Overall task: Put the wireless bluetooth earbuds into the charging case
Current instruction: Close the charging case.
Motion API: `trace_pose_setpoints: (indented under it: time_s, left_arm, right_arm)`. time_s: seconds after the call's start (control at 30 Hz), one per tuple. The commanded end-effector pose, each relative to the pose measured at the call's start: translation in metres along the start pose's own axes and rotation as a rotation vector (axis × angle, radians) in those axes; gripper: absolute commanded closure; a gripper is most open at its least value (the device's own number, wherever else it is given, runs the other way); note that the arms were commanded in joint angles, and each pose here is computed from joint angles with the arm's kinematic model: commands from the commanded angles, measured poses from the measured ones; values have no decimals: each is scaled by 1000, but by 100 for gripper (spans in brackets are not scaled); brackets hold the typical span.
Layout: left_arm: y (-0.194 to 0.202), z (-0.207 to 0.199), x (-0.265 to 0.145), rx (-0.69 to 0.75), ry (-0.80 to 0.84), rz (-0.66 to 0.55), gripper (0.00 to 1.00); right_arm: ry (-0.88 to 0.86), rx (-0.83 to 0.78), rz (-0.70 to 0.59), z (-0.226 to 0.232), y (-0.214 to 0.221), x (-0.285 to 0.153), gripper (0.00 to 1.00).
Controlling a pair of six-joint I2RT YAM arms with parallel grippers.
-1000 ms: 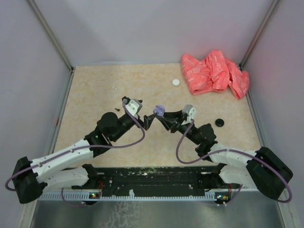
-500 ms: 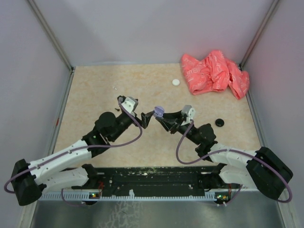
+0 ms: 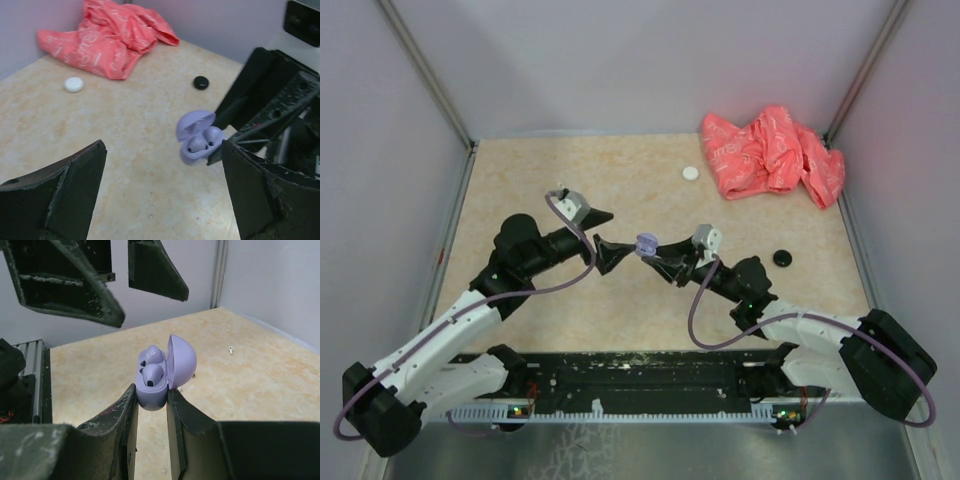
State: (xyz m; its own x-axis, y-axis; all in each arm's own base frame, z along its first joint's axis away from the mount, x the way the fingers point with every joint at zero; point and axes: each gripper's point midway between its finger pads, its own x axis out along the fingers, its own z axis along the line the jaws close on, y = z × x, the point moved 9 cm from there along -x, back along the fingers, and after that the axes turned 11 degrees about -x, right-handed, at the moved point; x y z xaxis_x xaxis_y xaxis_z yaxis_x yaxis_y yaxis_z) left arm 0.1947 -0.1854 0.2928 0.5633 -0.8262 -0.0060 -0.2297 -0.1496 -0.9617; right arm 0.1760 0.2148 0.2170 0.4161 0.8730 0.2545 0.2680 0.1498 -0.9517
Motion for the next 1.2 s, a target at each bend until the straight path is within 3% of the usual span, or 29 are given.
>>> trace_pose_setpoints:
  time_s: [0.0,0.53,0.8,1.17]
  left_arm:
    - [-11,-25,-4,13,284,53,0]
    - [3,-26,13,-18,505,171,1]
    - [0,-34,8,18,589,127,4]
    - [0,-39,4,6,665,151,9]
  right_arm:
    - [-65,-69,-113,-3,-33,13,100]
    - [-133,-106,-167,-1,-47,19,100]
    - [-130,-81,-147,-1,-38,20,100]
    - [-87,-38,-106,-2,-28,20,100]
